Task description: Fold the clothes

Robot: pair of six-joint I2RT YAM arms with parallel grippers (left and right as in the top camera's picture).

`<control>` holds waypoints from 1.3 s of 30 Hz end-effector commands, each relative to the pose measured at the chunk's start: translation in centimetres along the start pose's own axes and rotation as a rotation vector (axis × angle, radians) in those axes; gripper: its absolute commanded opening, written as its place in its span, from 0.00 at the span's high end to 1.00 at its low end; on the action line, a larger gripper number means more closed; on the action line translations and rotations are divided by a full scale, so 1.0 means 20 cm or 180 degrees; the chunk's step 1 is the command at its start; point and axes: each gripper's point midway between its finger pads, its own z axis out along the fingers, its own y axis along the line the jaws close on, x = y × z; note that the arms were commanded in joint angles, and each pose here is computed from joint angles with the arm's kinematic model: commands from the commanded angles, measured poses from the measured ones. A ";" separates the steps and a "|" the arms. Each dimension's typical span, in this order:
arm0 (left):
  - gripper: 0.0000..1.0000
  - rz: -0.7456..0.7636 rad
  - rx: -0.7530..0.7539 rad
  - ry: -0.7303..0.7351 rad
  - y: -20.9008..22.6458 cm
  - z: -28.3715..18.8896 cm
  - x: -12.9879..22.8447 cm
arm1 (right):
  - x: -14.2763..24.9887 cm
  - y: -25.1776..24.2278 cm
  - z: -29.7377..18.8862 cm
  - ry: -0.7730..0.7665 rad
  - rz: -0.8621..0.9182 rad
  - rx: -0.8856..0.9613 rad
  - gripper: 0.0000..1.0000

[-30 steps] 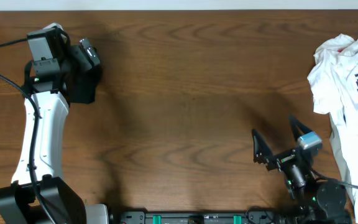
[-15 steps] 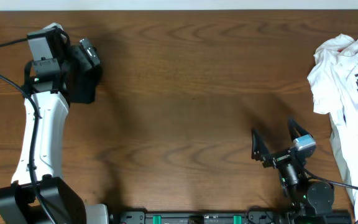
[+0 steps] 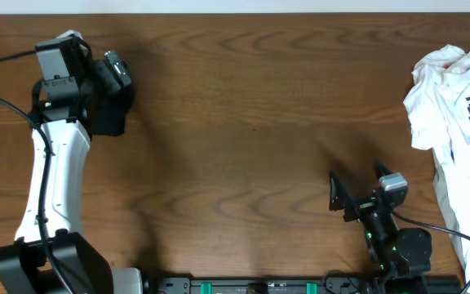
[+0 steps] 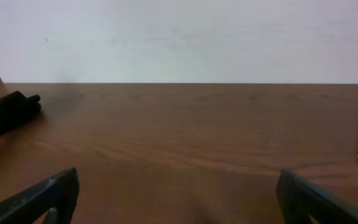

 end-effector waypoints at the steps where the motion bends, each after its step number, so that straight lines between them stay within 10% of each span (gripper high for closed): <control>1: 0.02 -0.0004 -0.0007 0.0028 0.01 0.01 0.01 | 0.00 -0.03 0.00 -0.0010 0.0027 0.0082 0.01; 39: 0.02 0.0010 0.0047 -0.0122 -0.02 -0.08 -0.04 | 0.00 -0.03 0.00 -0.0008 0.0026 0.0081 0.01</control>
